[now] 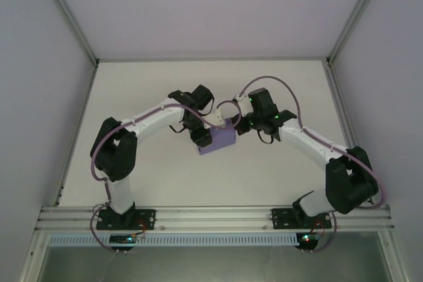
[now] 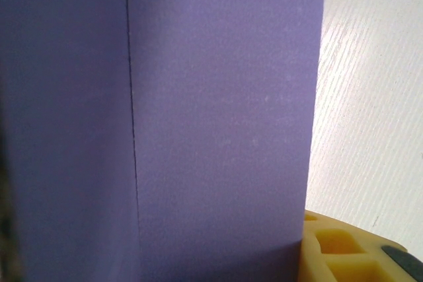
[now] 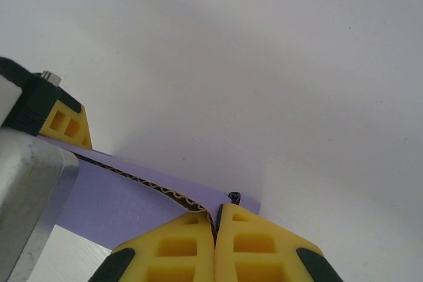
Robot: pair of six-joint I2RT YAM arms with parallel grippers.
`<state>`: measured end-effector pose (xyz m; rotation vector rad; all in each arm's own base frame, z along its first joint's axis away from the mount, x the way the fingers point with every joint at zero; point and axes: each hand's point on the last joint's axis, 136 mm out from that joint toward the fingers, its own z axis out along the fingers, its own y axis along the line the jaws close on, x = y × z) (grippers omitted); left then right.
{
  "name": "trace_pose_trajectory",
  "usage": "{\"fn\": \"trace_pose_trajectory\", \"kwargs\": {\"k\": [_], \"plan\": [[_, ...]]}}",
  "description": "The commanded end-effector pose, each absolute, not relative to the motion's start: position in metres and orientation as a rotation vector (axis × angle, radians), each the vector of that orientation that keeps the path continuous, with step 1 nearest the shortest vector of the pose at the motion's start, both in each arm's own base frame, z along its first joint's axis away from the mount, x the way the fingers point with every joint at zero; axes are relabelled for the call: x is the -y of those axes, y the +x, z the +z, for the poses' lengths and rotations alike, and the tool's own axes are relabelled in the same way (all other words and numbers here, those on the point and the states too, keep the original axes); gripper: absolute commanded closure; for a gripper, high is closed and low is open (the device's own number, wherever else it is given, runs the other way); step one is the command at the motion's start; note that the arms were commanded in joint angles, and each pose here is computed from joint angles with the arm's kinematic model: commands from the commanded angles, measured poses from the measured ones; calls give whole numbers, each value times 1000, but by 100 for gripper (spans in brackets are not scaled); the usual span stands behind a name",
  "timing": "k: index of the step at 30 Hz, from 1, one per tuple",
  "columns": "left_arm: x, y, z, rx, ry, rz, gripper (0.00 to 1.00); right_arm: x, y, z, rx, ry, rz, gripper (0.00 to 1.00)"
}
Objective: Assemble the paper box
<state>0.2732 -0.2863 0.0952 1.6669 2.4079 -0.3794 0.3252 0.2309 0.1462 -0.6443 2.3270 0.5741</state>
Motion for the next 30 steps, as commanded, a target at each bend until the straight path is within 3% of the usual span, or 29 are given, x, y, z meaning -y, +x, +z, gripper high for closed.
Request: {"fn": "trace_pose_trajectory", "kwargs": {"k": [1, 24, 28, 30], "plan": [[288, 285, 84, -2437, 1627, -348, 76, -237, 312, 142, -2363, -572, 647, 97], [294, 292, 88, -2416, 1601, -351, 71, -219, 289, 83, -2169, -551, 533, 97], [296, 294, 96, -2400, 1584, -358, 60, -219, 290, 93, -2172, -547, 504, 97], [297, 295, 102, -2386, 1570, -362, 49, -215, 290, 94, -2196, -539, 463, 97]]}}
